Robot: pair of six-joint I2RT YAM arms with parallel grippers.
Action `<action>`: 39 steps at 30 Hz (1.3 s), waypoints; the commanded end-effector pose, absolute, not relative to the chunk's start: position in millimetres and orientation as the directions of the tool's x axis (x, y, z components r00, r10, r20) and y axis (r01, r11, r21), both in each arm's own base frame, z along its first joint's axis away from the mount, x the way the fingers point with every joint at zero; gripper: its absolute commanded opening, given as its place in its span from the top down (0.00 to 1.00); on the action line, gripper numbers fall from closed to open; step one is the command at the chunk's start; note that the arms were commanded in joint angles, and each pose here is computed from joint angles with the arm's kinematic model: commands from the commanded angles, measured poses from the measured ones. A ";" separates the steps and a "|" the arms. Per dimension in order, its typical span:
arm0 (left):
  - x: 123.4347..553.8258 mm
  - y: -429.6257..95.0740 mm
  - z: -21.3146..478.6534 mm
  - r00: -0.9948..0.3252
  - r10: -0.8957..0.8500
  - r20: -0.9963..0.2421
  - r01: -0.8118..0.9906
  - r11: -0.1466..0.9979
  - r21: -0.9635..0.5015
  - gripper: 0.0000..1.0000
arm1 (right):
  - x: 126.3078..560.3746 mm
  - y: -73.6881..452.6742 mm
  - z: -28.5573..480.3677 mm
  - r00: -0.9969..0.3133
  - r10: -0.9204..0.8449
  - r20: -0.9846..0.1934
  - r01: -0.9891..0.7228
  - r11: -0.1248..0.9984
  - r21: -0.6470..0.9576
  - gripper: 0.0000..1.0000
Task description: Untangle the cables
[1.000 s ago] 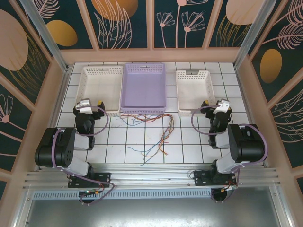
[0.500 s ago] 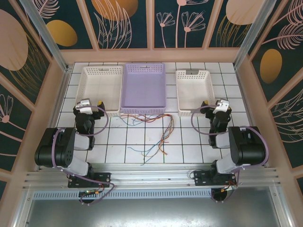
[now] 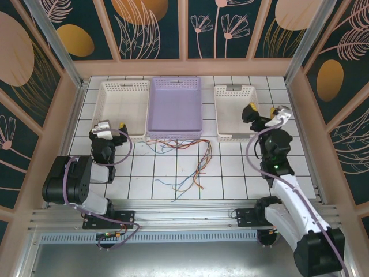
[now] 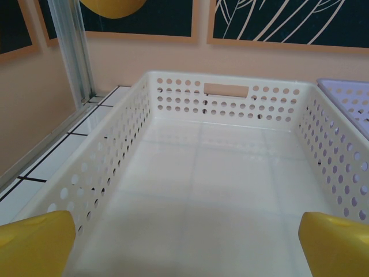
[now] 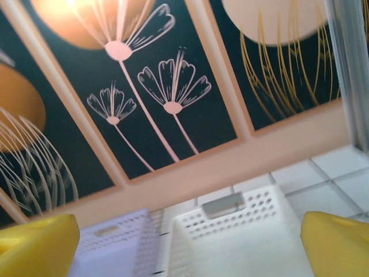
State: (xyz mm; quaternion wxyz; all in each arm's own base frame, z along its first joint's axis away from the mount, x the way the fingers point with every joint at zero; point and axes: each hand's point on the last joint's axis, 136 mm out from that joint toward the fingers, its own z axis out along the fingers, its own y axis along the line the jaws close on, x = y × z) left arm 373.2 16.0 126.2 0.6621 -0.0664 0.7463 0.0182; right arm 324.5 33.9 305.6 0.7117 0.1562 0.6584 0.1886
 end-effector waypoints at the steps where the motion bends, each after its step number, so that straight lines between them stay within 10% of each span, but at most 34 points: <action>1: 376.9 15.5 136.2 -0.088 -0.062 -0.994 -0.110 0.993 -0.052 0.01 | 313.7 36.8 288.5 -0.076 0.670 -0.738 -0.069 0.735 0.674 0.01; 16: 376.9 15.2 135.8 -0.089 -0.062 -0.994 -0.109 0.993 -0.052 0.01 | 288.2 130.0 226.9 -0.414 0.406 -0.814 -0.169 0.845 0.508 0.01; 39: 367.7 12.6 204.5 -0.159 -0.324 -0.932 -0.147 0.942 -0.302 0.01 | 256.4 214.2 88.0 -0.784 0.112 -0.610 -0.179 0.901 0.395 0.01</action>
